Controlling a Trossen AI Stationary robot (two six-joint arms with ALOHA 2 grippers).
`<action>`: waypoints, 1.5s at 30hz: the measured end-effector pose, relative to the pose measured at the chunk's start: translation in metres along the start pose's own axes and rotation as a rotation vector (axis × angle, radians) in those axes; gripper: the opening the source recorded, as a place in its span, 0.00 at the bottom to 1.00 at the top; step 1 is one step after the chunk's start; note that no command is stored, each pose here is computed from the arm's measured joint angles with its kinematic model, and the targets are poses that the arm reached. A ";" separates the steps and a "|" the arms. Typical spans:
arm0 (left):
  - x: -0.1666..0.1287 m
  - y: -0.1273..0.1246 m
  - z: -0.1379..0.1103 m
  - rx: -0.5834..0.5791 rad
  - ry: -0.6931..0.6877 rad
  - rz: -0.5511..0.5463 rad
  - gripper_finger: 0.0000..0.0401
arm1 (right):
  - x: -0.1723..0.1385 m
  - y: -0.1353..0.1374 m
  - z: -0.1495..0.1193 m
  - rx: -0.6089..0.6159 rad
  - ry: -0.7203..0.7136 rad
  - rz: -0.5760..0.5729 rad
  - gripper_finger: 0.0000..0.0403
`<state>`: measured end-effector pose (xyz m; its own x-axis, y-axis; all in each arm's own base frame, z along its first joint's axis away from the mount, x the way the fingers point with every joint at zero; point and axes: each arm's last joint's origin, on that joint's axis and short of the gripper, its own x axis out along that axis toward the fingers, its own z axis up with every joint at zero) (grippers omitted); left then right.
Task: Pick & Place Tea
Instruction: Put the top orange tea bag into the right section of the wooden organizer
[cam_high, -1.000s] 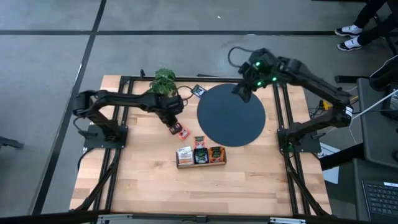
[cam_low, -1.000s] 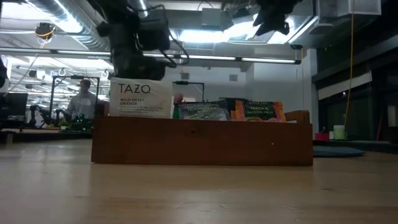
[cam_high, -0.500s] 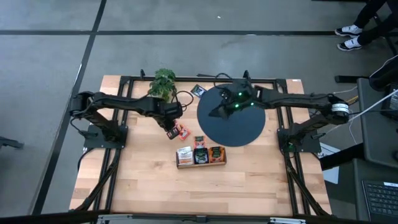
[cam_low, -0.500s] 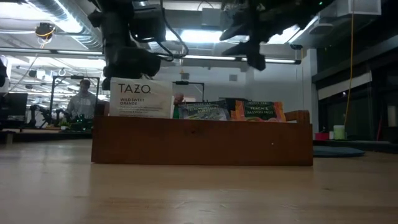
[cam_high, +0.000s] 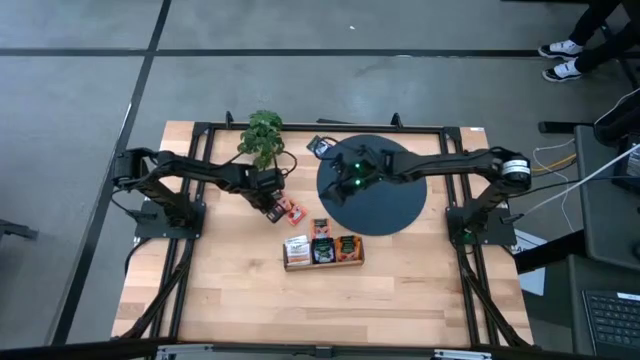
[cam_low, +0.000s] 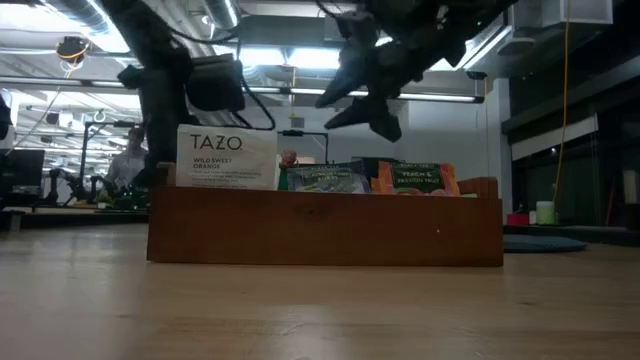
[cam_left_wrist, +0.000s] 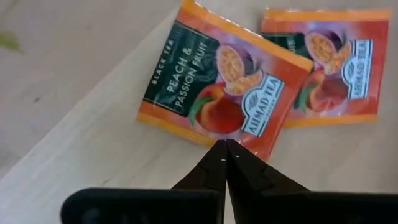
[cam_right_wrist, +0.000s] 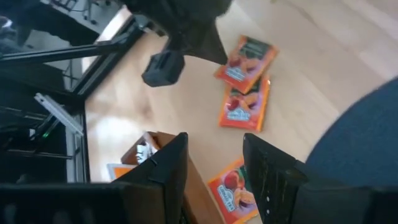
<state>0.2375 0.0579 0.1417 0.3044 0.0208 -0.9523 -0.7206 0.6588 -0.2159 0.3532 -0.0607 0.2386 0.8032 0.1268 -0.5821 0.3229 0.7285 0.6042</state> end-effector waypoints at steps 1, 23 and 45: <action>0.002 0.001 -0.001 -0.014 -0.005 -0.006 0.01 | 0.002 -0.002 -0.001 0.015 0.009 -0.007 0.39; 0.024 0.004 0.000 -0.130 -0.128 -0.080 0.01 | 0.078 -0.036 -0.004 0.178 0.121 0.091 0.39; 0.026 -0.001 0.008 -0.149 -0.213 -0.148 0.01 | 0.125 -0.079 0.003 0.264 0.143 0.029 0.39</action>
<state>0.2513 0.0635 0.1193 0.5256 0.1003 -0.8448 -0.7373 0.5491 -0.3935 0.4292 -0.1044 0.1194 0.7416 0.2521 -0.6216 0.4347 0.5252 0.7316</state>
